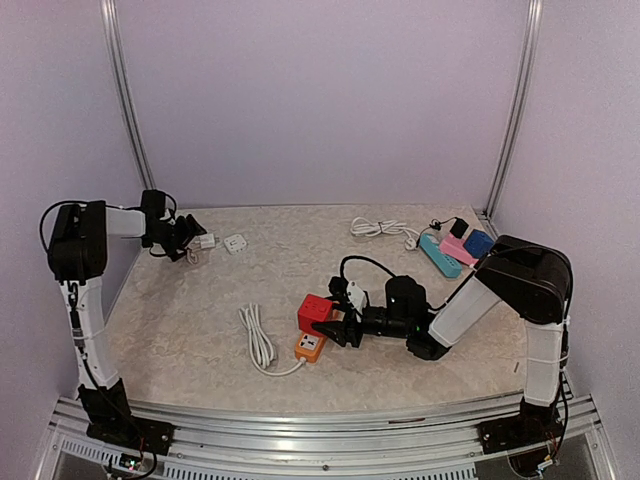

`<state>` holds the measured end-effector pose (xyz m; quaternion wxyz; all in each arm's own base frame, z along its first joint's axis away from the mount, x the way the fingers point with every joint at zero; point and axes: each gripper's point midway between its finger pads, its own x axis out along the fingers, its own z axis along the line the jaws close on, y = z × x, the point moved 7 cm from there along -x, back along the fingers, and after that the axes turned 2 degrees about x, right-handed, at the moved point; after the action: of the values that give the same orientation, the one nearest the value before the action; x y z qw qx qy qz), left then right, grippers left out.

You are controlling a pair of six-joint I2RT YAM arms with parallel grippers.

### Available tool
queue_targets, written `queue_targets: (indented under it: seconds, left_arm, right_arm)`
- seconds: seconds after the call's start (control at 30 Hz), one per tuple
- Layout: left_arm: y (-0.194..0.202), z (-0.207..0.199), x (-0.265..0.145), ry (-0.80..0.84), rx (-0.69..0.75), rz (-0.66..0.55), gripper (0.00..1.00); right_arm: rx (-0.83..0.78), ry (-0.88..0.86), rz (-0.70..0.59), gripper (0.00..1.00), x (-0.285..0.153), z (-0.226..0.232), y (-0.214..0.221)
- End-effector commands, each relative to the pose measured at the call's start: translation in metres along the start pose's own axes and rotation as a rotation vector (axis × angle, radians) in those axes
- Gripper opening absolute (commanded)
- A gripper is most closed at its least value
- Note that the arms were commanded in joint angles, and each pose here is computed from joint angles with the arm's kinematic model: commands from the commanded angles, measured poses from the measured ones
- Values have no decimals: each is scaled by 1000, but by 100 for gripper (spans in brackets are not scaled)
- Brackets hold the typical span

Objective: Pull the plug off the socket

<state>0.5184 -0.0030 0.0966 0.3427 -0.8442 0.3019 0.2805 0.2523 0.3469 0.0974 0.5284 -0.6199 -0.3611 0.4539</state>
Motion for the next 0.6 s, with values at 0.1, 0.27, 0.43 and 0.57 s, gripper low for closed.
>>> queue_targets:
  seconds: [0.1,0.27,0.43,0.57]
  left_arm:
    - [-17,-21,-64,-110,58,-120,99]
    - [-2,-64,-111,-131,215,-198,99]
    - [43,-107,-146,-46,357,-206,99]
    - [86,-140,-165,44,491,-174,99]
  right_arm:
    - [84,15,193,46,-8,1,46]
    - [84,24,180,62,-11,1,42]
    - [78,24,156,80,-13,1,36]
    - [75,25,129,87,-17,2,28]
